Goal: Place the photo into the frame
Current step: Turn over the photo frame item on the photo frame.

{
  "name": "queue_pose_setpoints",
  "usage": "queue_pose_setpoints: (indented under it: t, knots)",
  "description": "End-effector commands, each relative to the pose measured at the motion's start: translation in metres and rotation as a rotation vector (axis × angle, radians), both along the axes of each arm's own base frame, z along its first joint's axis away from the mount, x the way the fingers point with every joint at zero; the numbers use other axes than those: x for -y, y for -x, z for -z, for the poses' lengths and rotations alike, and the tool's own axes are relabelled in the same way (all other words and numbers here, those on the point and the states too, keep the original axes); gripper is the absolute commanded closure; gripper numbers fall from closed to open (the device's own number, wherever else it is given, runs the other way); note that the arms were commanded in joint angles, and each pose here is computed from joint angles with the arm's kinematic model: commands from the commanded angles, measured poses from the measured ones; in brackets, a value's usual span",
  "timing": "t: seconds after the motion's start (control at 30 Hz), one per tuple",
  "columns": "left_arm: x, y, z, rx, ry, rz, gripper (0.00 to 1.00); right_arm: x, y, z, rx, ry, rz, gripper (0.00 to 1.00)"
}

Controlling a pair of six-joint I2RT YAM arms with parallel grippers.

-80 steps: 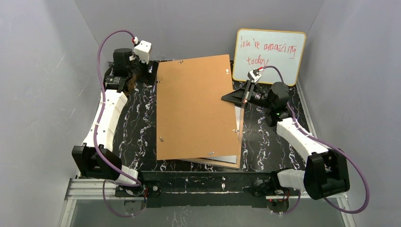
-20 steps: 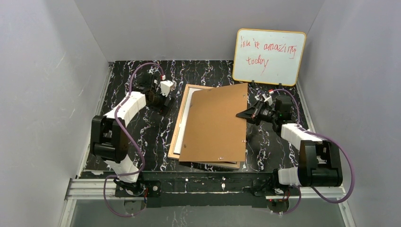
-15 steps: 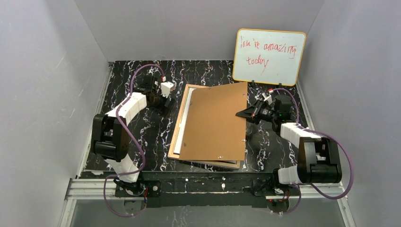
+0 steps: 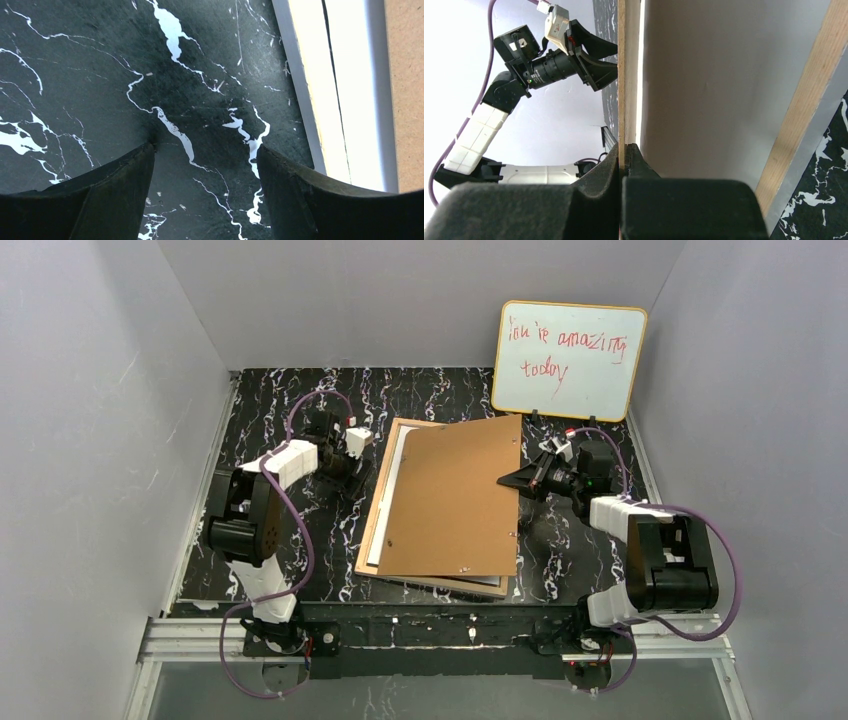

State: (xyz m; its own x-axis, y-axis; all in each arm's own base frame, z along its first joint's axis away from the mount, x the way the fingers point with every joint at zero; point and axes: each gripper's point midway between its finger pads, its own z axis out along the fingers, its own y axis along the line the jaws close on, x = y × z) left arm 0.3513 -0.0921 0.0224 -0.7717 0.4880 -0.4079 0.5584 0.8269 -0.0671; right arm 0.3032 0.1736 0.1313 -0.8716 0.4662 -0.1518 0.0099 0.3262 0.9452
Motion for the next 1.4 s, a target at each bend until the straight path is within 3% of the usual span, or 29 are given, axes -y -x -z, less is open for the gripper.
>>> queue_pose_setpoints:
  t: [0.0, 1.07, 1.37]
  knots:
    - [-0.001, 0.015, 0.016, -0.049, 0.010, 0.005, 0.28, -0.003, -0.012, -0.026, 0.114, -0.038, -0.031, 0.99]
    - [0.033, 0.051, 0.038, -0.132, -0.010, 0.126, 0.34, -0.001, -0.039, -0.007, 0.153, -0.026, 0.010, 0.99]
    - [0.042, 0.055, 0.037, -0.140, 0.014, 0.139, 0.37, -0.023, -0.027, 0.010, 0.132, -0.006, -0.025, 0.99]
